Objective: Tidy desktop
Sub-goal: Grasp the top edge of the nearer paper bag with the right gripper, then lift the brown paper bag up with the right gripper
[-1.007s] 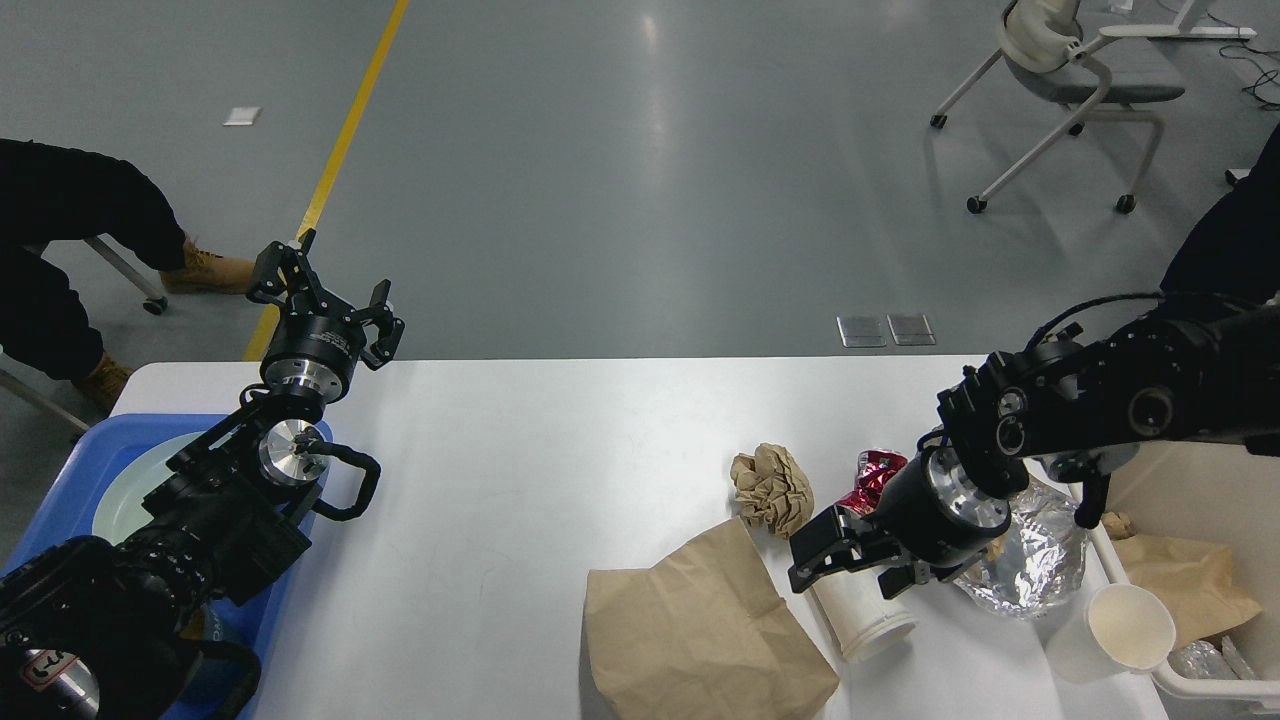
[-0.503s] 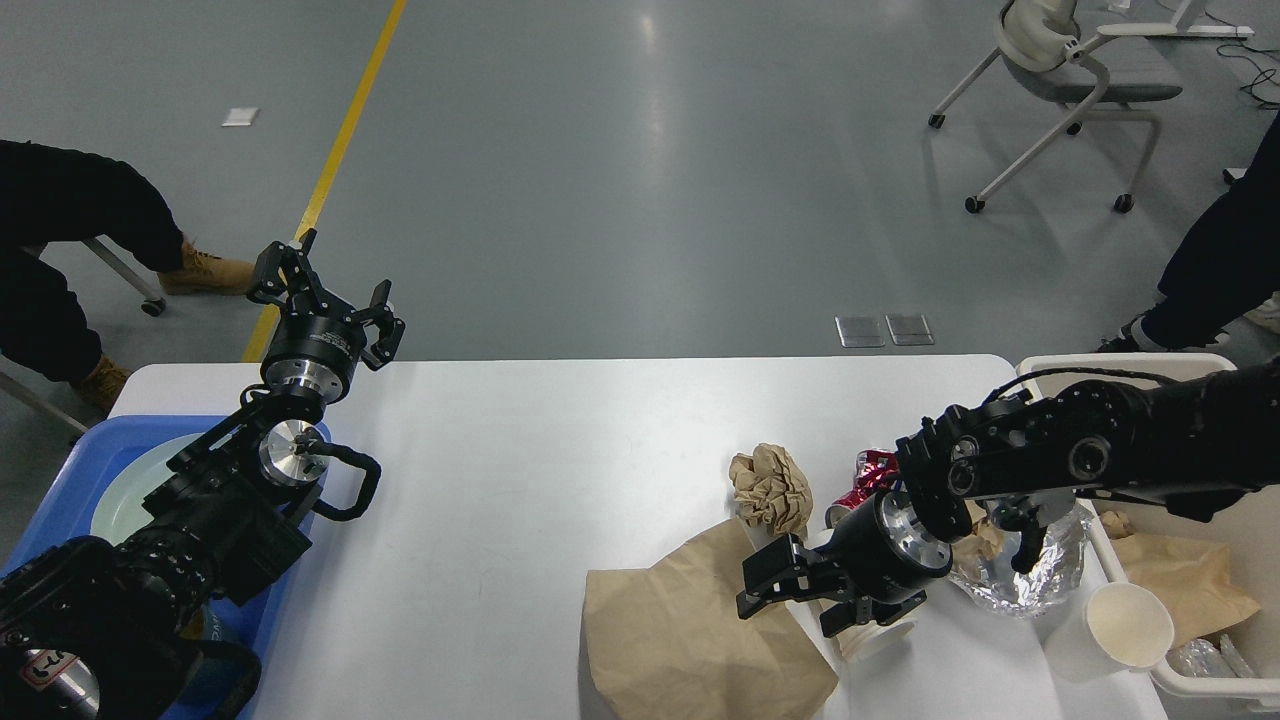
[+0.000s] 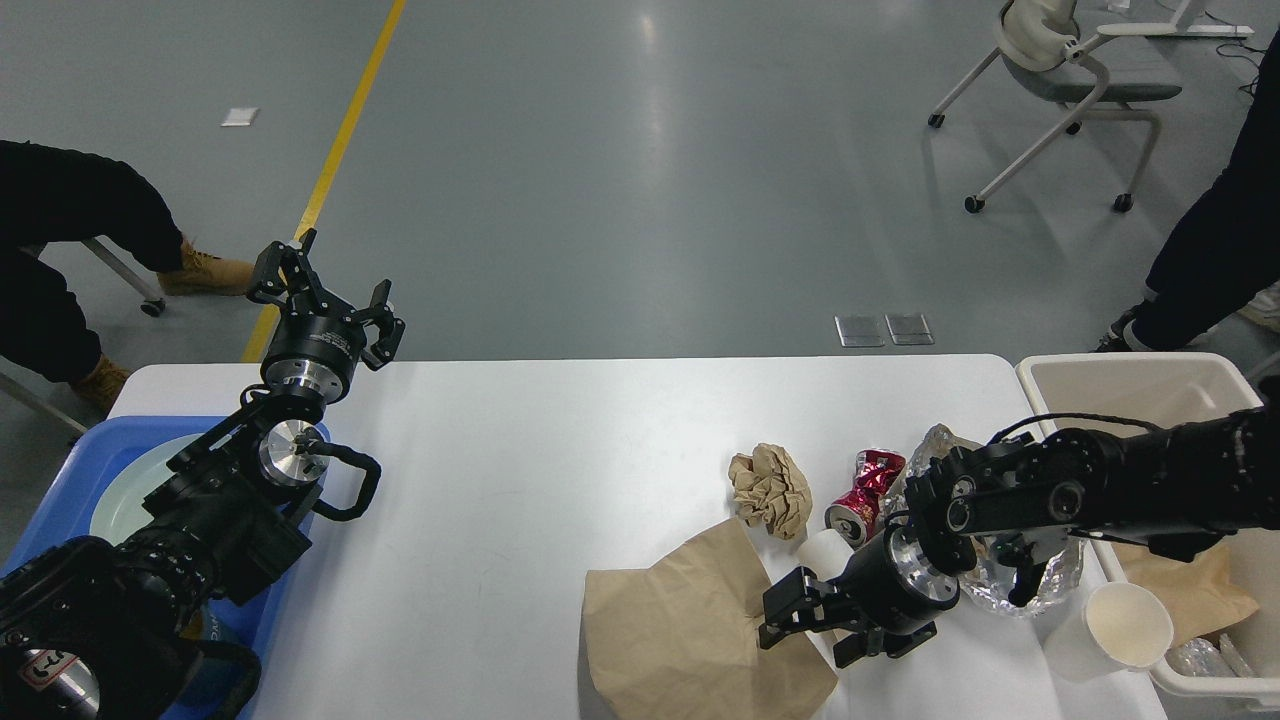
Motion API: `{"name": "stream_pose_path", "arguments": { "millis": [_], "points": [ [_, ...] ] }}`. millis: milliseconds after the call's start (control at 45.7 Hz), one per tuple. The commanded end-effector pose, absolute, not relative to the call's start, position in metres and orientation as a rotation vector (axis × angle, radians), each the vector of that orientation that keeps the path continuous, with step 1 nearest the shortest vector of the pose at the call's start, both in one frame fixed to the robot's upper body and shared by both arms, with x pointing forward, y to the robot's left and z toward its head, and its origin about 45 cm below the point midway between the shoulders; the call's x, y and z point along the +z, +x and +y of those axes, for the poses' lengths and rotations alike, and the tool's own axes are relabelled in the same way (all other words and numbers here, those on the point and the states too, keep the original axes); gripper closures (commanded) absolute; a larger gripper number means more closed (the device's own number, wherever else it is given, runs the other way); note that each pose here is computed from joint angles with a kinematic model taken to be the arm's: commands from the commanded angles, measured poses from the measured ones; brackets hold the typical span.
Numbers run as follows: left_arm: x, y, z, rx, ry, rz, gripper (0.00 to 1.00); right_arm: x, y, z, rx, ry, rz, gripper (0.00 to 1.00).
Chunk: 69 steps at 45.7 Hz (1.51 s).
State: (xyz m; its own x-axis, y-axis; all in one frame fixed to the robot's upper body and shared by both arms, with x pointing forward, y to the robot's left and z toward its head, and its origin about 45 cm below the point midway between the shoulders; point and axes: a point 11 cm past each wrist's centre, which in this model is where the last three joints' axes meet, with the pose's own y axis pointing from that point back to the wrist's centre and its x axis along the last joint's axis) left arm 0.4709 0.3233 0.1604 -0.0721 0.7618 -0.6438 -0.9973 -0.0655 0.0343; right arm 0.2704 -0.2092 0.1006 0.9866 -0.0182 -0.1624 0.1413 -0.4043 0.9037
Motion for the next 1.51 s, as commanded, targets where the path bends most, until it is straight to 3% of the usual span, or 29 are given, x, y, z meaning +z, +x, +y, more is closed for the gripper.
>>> {"name": "stream_pose_path", "arguments": {
  "millis": [0, 328, 810, 1138, 1488],
  "points": [
    [0.16, 0.471, 0.323, 1.574, -0.546, 0.562, 0.04, 0.105, 0.265, -0.207, -0.22, 1.975, 0.158, 1.0],
    [0.16, 0.471, 0.323, 1.574, -0.546, 0.562, 0.04, 0.124, 0.272, -0.207, -0.236, 1.967, 0.22, 1.0],
    [0.16, 0.471, 0.323, 1.574, -0.546, 0.562, 0.04, 0.206, 0.294, -0.216, -0.279, 1.957, 0.368, 1.0],
    [0.161, 0.471, 0.323, 1.575, -0.547, 0.561, 0.04, 0.291, 0.334, -0.233, -0.069, 1.906, 0.215, 1.0],
    [0.16, 0.471, 0.323, 1.574, -0.545, 0.561, 0.04, 0.424, 0.372, -0.268, 0.214, 1.695, -0.07, 1.0]
  ]
}}
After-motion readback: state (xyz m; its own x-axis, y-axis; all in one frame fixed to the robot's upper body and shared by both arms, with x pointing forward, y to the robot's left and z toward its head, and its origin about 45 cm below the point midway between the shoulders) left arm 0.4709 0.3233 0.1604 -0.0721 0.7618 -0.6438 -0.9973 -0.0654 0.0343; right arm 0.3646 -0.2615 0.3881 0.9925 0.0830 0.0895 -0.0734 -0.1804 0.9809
